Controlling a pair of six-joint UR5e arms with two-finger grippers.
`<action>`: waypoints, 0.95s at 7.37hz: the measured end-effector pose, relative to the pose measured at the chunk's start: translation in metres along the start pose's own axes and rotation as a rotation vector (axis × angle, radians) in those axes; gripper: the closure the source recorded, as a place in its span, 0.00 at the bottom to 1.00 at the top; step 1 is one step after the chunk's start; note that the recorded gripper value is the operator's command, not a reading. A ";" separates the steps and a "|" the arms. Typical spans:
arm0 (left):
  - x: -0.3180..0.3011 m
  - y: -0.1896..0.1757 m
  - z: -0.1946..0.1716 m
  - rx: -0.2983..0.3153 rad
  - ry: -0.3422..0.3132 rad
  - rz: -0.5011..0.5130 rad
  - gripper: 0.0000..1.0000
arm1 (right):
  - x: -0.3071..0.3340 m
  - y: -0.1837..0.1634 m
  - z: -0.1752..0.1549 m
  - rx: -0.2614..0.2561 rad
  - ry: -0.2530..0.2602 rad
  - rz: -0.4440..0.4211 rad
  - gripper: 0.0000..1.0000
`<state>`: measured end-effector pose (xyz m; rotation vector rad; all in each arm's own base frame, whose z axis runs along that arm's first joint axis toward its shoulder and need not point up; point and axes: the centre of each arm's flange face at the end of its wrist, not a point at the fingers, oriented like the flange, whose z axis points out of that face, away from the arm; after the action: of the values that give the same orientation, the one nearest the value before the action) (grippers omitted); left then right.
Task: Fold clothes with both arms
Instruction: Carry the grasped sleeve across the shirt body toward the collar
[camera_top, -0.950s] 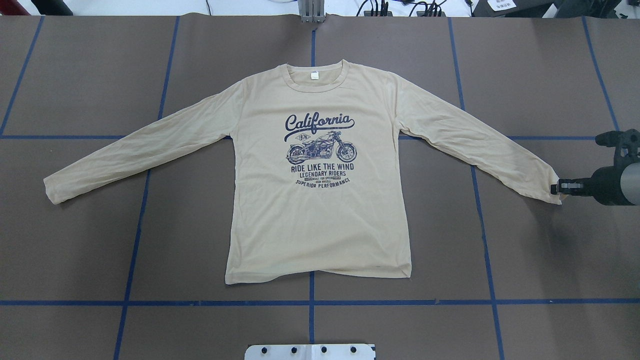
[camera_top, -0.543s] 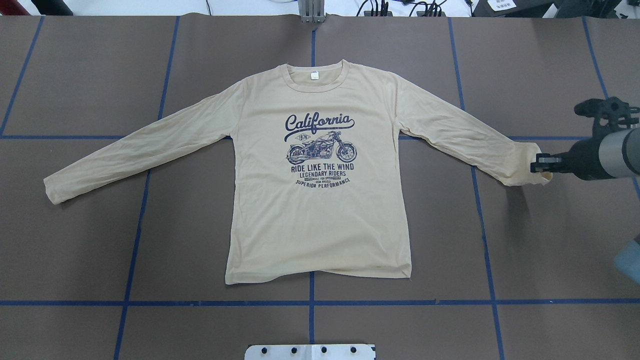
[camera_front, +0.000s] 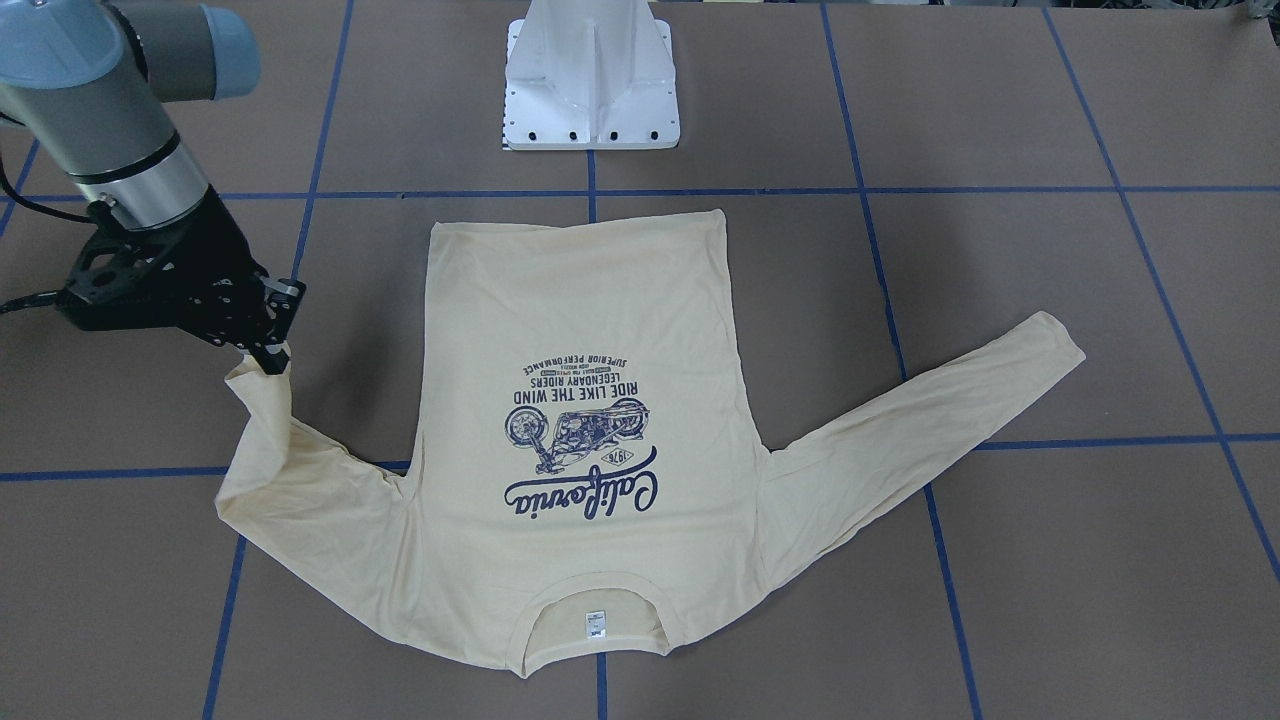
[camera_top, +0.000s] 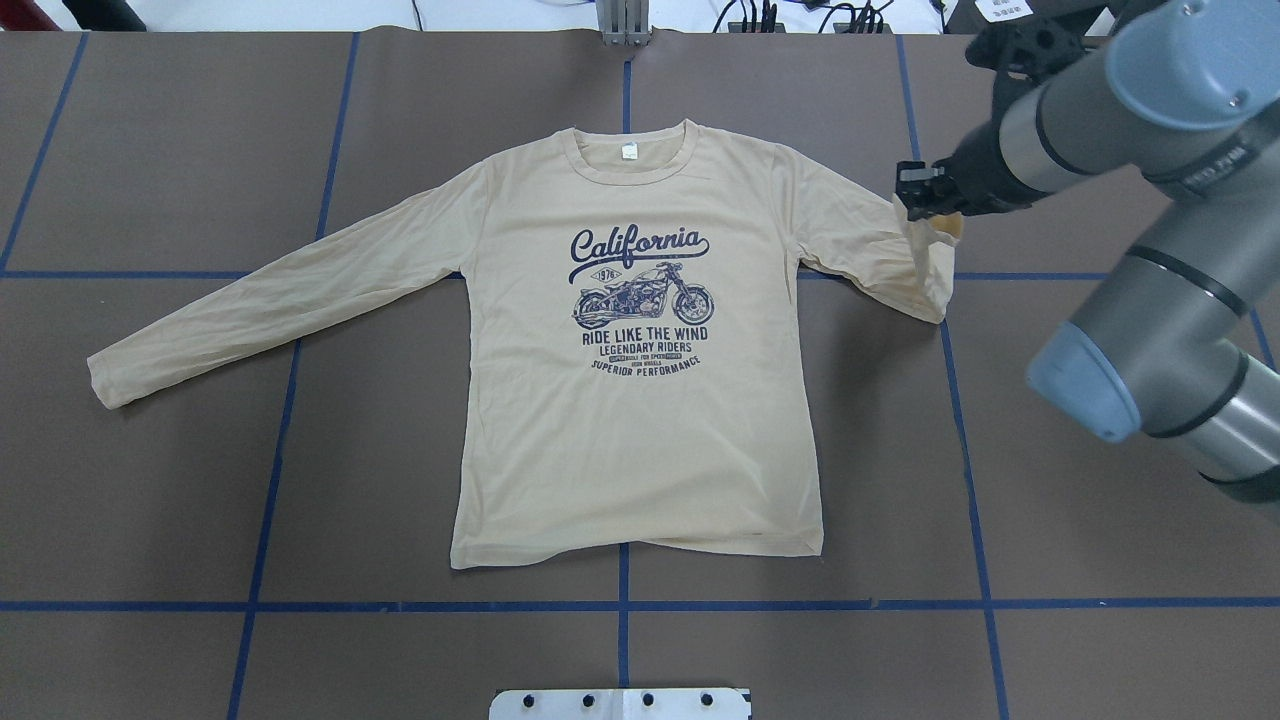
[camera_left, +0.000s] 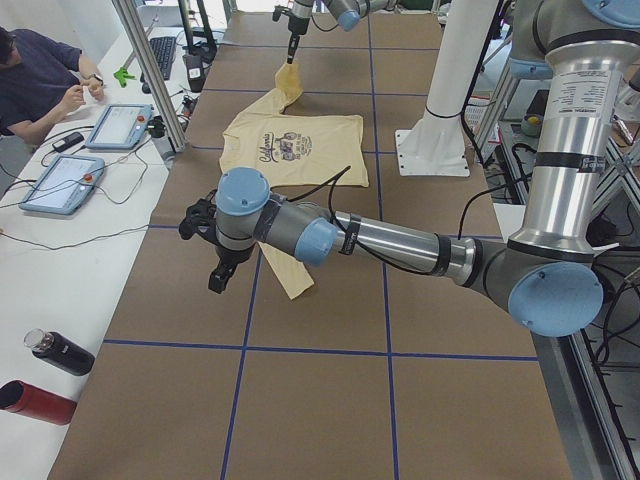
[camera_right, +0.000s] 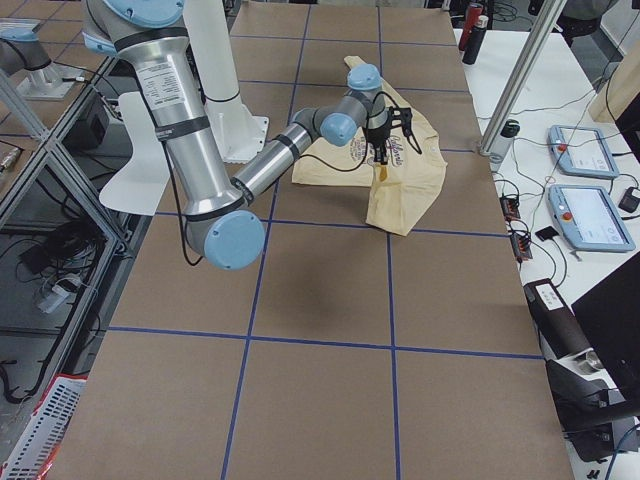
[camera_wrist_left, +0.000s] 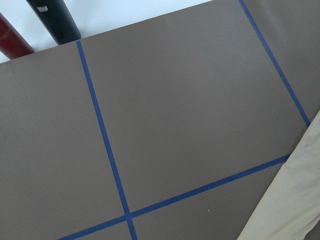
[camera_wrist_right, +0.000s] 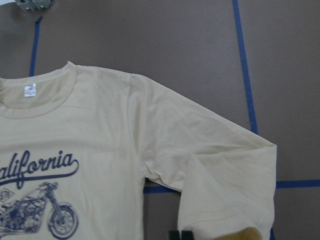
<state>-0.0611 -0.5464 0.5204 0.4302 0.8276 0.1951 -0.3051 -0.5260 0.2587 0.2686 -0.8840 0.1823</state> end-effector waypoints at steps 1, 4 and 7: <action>0.000 0.000 0.000 0.000 0.000 -0.001 0.00 | -0.043 -0.016 -0.003 0.010 -0.006 -0.009 1.00; 0.000 0.000 0.000 -0.001 0.000 -0.001 0.00 | -0.179 -0.050 0.019 0.070 0.013 -0.044 1.00; 0.000 0.001 0.000 -0.001 0.000 -0.002 0.00 | -0.308 -0.054 0.072 0.144 0.054 -0.048 1.00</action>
<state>-0.0611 -0.5461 0.5209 0.4285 0.8278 0.1939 -0.5352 -0.6132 0.0533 0.4170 -0.8111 0.2086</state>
